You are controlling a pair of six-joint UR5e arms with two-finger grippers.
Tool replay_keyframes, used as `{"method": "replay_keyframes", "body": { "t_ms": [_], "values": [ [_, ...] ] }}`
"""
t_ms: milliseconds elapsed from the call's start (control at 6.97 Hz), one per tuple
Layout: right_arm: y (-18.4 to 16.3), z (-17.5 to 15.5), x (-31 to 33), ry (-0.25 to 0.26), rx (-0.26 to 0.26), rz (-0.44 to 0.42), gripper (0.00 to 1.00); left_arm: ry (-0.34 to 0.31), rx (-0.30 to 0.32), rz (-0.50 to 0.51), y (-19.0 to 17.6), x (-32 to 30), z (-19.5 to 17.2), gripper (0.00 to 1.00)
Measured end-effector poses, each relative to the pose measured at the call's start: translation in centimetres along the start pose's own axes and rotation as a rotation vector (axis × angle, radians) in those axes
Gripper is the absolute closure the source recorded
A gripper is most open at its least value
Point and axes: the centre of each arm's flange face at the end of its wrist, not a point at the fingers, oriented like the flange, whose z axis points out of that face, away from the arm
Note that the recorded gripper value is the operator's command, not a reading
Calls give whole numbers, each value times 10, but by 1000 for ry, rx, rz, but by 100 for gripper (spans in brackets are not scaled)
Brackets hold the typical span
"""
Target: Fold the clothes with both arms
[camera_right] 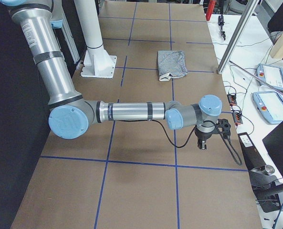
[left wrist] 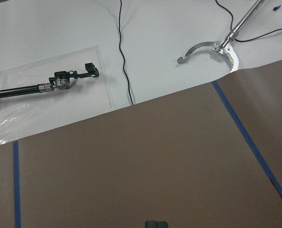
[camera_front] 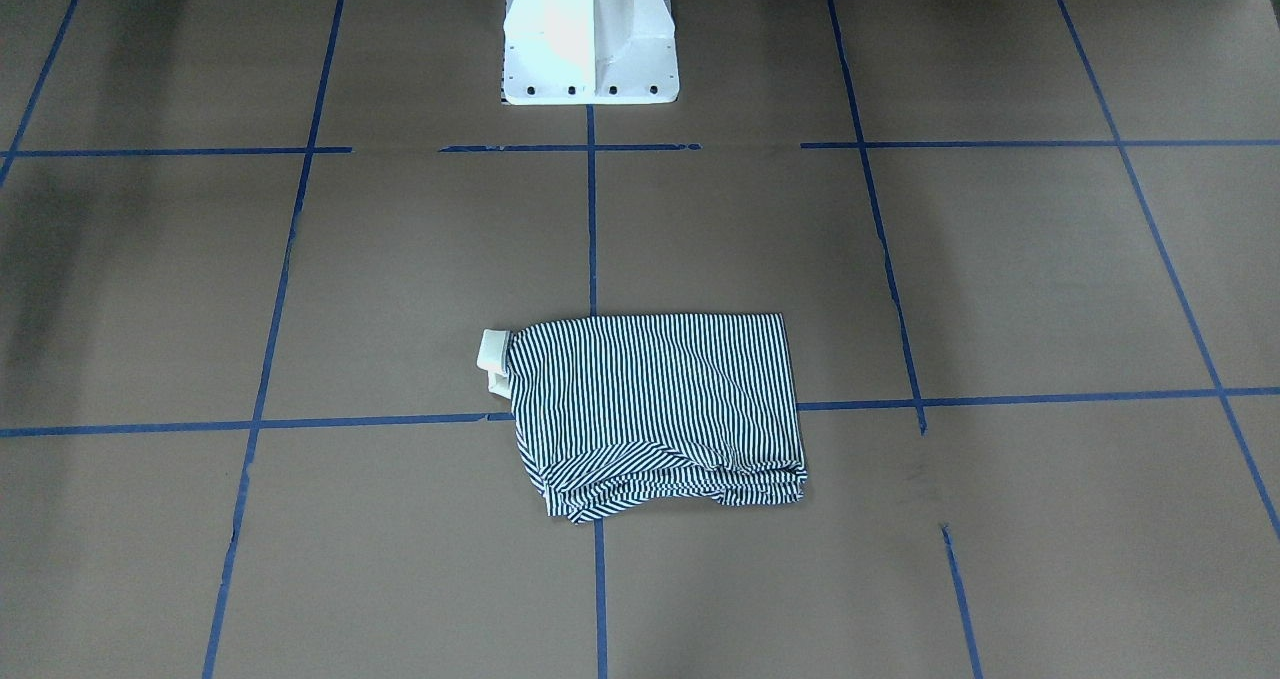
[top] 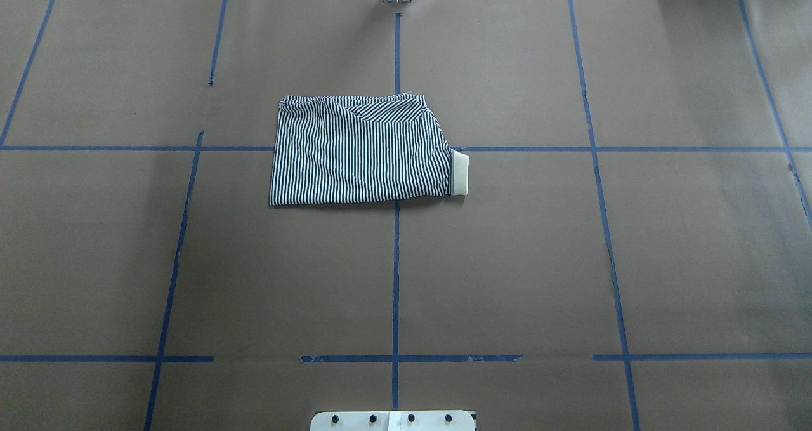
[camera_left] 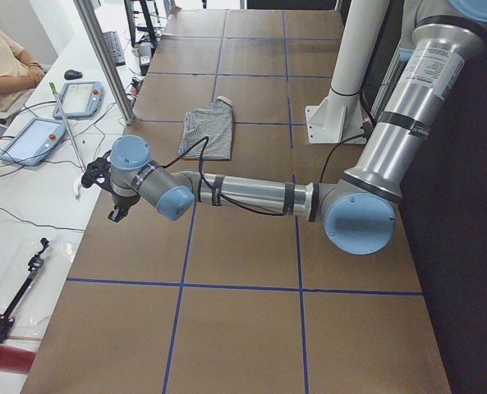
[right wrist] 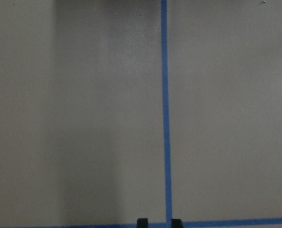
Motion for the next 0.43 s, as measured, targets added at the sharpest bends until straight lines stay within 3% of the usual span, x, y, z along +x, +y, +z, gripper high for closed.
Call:
{"method": "replay_keyframes", "body": {
  "t_ms": [287, 431],
  "values": [
    [60, -6, 28, -8, -6, -12, 0, 20, -52, -2, 86, -12, -15, 0],
    [73, -3, 31, -14, -17, -17, 0, 50, -79, -22, 106, -6, -21, 0]
  ]
}}
